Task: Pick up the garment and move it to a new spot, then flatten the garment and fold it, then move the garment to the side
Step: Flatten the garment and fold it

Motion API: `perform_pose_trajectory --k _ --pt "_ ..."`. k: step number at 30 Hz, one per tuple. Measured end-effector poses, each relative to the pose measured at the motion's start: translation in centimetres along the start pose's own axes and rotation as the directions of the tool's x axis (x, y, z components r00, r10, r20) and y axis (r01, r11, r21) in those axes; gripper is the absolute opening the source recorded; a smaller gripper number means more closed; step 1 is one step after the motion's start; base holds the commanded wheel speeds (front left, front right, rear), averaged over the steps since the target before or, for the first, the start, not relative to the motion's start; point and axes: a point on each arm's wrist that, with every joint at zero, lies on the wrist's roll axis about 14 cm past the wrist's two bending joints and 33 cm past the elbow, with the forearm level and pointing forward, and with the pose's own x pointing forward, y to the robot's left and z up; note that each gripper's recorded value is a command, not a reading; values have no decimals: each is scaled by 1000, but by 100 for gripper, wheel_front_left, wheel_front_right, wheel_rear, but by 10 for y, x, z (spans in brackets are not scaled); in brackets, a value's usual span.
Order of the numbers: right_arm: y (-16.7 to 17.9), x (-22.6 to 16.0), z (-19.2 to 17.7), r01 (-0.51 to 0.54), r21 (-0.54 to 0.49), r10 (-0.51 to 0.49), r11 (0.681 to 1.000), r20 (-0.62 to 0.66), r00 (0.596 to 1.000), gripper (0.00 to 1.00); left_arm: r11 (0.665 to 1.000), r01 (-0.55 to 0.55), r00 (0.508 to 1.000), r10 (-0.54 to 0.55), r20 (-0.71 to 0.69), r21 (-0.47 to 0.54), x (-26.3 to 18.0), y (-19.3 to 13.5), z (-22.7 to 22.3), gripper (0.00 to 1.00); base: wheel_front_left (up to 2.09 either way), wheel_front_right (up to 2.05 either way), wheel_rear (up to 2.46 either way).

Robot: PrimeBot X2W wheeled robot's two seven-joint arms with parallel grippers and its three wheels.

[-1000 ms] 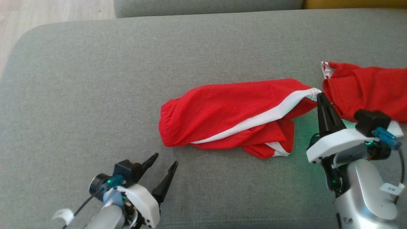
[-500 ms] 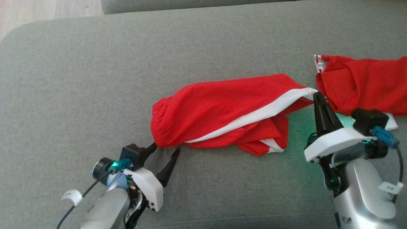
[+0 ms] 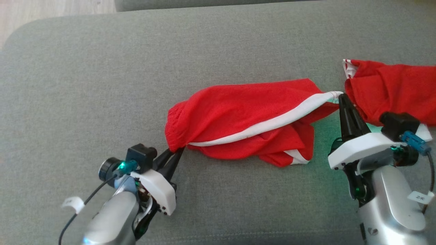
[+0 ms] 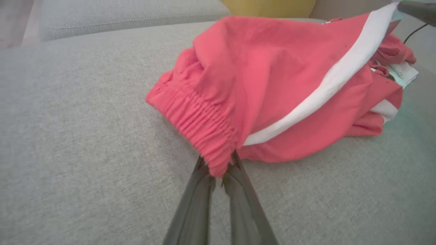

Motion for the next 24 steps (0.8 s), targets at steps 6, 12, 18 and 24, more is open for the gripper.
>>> perform_pose_trajectory --k 6,12,18,24 --pt "1 -2 1 0 -33 0 999 -8 1000 0 1000 -10 999 10 39 7 -8 5 13 0 0 0 0" --pt "11 1 14 -25 -119 26 993 7 1000 0 999 31 996 -30 82 -22 -17 -3 32 0 0 0 0" --pt "25 7 60 -75 -290 101 954 74 992 0 998 54 993 -53 103 -10 -30 5 65 0 0 0 0" --pt "26 1 131 -50 -464 157 884 195 968 0 994 96 976 -104 189 51 -34 1 139 0 0 0 0"
